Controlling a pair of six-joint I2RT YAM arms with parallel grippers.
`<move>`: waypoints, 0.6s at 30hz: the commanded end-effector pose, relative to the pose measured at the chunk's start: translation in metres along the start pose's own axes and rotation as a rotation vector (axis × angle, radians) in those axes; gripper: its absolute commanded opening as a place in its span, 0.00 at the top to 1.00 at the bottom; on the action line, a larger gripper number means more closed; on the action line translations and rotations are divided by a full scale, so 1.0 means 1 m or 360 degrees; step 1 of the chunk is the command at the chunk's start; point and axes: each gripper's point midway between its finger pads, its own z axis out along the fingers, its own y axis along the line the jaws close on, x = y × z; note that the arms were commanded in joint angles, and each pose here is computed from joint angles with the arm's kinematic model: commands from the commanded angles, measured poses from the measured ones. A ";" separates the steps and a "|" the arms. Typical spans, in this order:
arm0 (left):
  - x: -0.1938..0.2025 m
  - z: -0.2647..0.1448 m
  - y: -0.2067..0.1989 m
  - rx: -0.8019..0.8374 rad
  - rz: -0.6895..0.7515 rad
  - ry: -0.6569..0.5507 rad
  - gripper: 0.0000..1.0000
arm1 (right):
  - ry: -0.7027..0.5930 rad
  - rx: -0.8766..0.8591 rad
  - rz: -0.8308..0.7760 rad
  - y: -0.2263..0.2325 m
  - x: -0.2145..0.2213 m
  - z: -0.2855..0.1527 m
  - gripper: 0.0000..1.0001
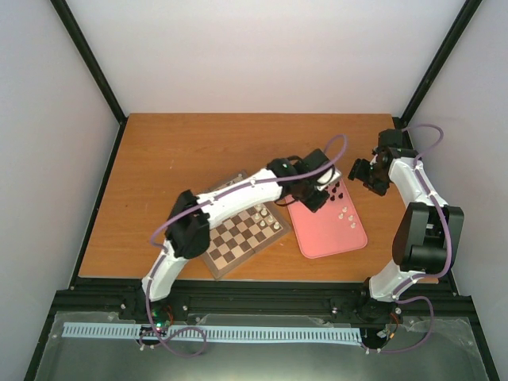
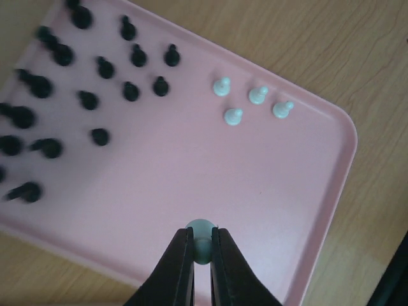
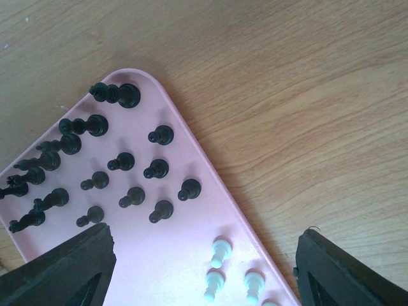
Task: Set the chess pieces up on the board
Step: Place the chess piece on the chessboard.
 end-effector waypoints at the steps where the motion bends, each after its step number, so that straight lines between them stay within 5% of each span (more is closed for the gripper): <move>1: -0.005 -0.061 0.041 -0.0183 -0.0003 -0.0069 0.99 | -0.0059 -0.0051 0.0037 0.006 -0.011 -0.008 0.23; 12: 0.081 -0.142 0.176 -0.0660 -0.0326 -0.0010 0.99 | -0.0041 -0.0078 0.0033 0.008 -0.006 -0.006 0.22; 14: 0.102 -0.145 0.191 -0.0709 -0.0378 0.0030 0.99 | -0.0033 -0.0077 0.0035 0.007 -0.004 -0.005 0.02; 18: 0.128 -0.137 0.212 -0.0753 -0.0451 0.0066 0.99 | -0.0026 -0.0060 0.0031 0.005 -0.003 -0.004 0.00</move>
